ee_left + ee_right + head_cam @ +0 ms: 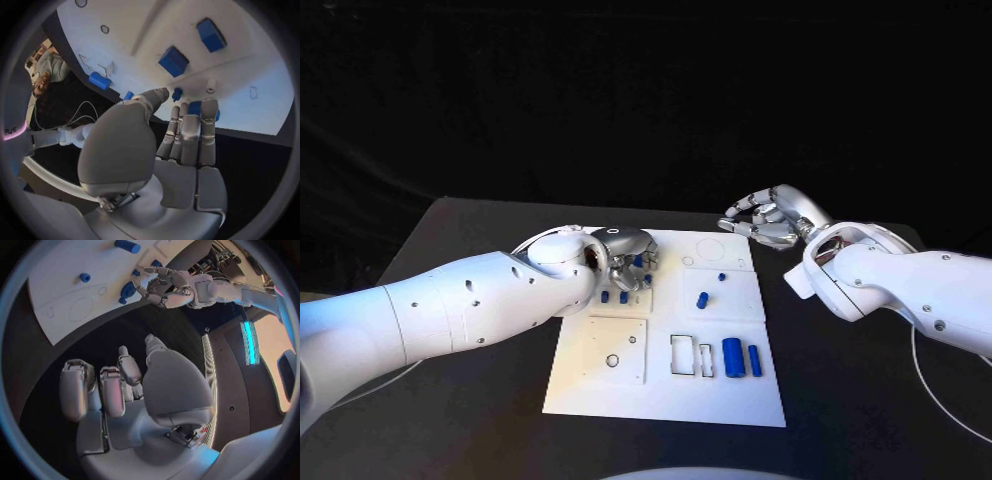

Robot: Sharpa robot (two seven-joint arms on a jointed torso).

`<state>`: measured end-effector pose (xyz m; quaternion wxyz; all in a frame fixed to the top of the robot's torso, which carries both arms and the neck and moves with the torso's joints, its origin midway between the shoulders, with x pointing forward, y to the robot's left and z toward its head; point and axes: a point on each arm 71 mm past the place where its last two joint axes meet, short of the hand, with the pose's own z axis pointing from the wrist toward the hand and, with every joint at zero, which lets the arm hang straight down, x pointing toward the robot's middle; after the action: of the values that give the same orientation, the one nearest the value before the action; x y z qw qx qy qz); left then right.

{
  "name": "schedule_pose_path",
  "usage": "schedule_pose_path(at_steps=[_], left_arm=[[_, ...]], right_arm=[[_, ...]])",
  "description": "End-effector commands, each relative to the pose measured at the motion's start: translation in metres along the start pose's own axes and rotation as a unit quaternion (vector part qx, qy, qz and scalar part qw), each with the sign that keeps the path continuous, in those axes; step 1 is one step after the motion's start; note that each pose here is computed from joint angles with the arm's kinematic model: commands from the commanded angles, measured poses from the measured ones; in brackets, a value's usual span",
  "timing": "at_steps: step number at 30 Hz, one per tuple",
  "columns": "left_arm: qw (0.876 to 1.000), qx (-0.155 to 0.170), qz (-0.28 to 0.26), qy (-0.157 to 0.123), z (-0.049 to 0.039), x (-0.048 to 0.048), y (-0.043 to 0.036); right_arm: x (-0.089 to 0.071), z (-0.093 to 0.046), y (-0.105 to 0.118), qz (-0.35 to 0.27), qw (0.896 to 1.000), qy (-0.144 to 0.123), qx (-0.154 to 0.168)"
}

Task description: Assemble the parts on the task board

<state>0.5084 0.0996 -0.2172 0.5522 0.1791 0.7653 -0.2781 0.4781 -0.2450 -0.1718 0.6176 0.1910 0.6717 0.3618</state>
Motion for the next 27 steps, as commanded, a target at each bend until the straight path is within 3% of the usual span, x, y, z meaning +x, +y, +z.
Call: schedule_pose_path(at_steps=[1, 14, 27], left_arm=[[1.0, -0.013, 0.023, 0.017, 0.0015, 0.0028, 0.0008], [1.0, -0.009, 0.017, 0.016, 0.0051, 0.0058, -0.0027], [1.0, -0.013, 0.007, 0.021, 0.0069, 0.0076, -0.0012]], right_arm=[[0.0004, -0.0003, 0.0012, -0.003, 1.0, 0.001, -0.008], [0.0008, -0.0002, 0.0015, -0.003, 1.0, 0.001, -0.008], [0.0013, 0.0002, 0.0017, -0.003, 1.0, 0.002, -0.008]])
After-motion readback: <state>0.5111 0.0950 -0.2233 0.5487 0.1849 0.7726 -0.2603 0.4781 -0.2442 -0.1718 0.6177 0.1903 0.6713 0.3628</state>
